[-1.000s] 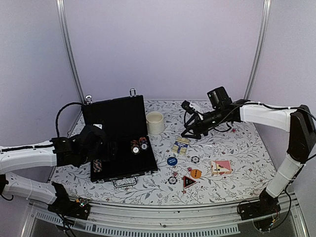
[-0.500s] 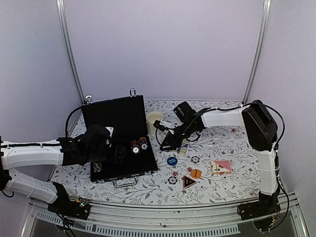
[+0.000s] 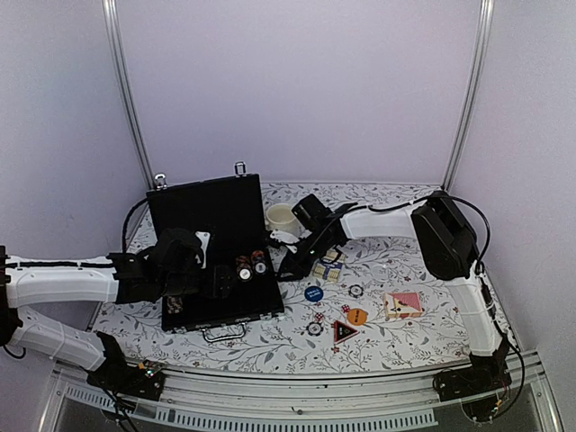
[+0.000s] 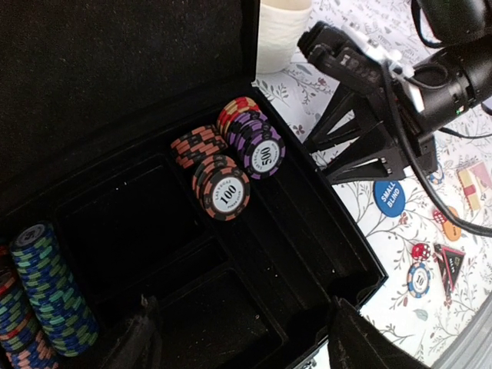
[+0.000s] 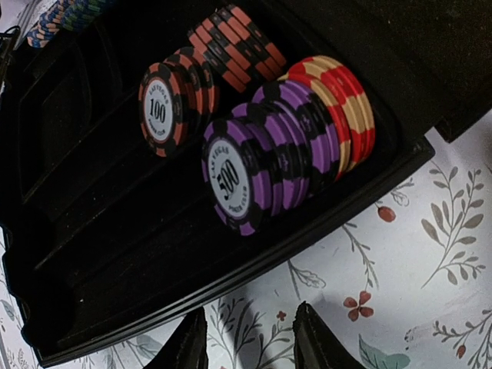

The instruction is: Pack up texas hold em set

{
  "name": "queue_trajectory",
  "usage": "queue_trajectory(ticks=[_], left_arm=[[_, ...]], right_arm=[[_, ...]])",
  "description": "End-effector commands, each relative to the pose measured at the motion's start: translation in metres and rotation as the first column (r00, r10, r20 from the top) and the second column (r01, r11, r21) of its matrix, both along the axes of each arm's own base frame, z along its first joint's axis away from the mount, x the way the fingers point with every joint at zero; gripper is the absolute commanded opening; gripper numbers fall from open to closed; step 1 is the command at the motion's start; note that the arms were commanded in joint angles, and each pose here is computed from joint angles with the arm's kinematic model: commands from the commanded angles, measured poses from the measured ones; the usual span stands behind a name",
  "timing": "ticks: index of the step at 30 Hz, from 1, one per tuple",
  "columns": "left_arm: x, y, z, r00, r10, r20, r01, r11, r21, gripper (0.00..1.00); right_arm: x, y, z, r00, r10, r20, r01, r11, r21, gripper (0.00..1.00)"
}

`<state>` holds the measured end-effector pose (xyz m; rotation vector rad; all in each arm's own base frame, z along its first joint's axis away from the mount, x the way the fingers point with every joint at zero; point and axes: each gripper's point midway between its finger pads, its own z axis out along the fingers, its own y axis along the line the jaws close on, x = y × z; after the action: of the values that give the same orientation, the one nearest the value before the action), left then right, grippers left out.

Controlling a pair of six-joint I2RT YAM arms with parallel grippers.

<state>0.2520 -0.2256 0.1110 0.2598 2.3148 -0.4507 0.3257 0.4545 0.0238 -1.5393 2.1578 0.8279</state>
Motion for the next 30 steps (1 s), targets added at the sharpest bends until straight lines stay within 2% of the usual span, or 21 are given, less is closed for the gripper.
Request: queue_trajectory(ticks=[1,3,4,5,6,7,8,10,12,15,17,20,24,30], left_arm=[[0.003,-0.005,-0.003,1.0,-0.008,0.004,0.008,1.0,-0.008,0.75],[0.003,-0.007,-0.003,1.0,-0.016,0.003,0.016,1.0,-0.004,0.75],[0.004,-0.008,-0.003,1.0,-0.02,0.006,0.021,1.0,-0.001,0.75],[0.005,-0.01,-0.002,1.0,-0.03,0.006,0.03,1.0,0.0,0.75],[0.005,-0.013,-0.001,0.999,-0.043,0.007,0.043,0.999,0.001,0.75],[0.006,-0.017,0.0,0.998,-0.057,0.009,0.057,0.998,0.006,0.75],[0.008,-0.022,0.004,0.997,-0.069,0.016,0.069,0.998,0.009,0.75],[0.012,-0.035,0.01,0.995,-0.096,0.024,0.096,0.995,0.019,0.75],[0.016,-0.05,0.015,0.992,-0.119,0.031,0.118,0.992,0.033,0.75],[0.024,-0.074,0.018,0.988,-0.149,0.027,0.147,0.987,0.063,0.75],[0.031,-0.094,0.021,0.985,-0.173,0.022,0.17,0.982,0.077,0.76],[0.042,-0.124,0.019,0.981,-0.196,-0.006,0.196,0.974,0.111,0.79],[0.059,-0.173,0.022,0.974,-0.219,-0.048,0.223,0.968,0.11,0.8],[0.068,-0.231,-0.035,0.953,-0.214,-0.214,0.245,0.96,0.134,0.78]], right_arm=[[0.0,0.007,-0.007,1.0,-0.003,0.003,0.003,1.0,-0.019,0.3],[0.004,0.0,0.002,1.0,-0.011,0.028,0.011,1.0,-0.026,0.33],[0.007,-0.005,0.015,0.999,-0.018,0.048,0.019,1.0,-0.017,0.38],[0.011,-0.011,0.029,0.997,-0.032,0.07,0.033,0.999,-0.008,0.48],[0.016,-0.019,0.041,0.995,-0.051,0.09,0.052,0.999,-0.002,0.69],[0.022,-0.029,0.053,0.991,-0.081,0.103,0.08,0.997,0.011,0.95],[0.028,-0.04,0.068,0.987,-0.112,0.116,0.109,0.994,0.033,1.0],[0.039,-0.063,0.097,0.97,-0.187,0.158,0.178,0.981,0.071,0.99],[0.051,-0.089,0.121,0.93,-0.265,0.256,0.253,0.964,0.08,0.99],[0.067,-0.133,0.131,0.824,-0.356,0.441,0.386,0.922,0.022,0.99],[0.075,-0.162,0.126,0.787,-0.371,0.494,0.44,0.897,-0.028,0.99],[0.085,-0.21,0.115,0.762,-0.448,0.468,0.529,0.847,-0.049,0.99],[0.1,-0.276,0.128,0.683,-0.59,0.43,0.654,0.756,-0.001,0.99],[0.092,-0.315,0.14,0.64,-0.671,0.375,0.692,0.715,0.099,0.99]])
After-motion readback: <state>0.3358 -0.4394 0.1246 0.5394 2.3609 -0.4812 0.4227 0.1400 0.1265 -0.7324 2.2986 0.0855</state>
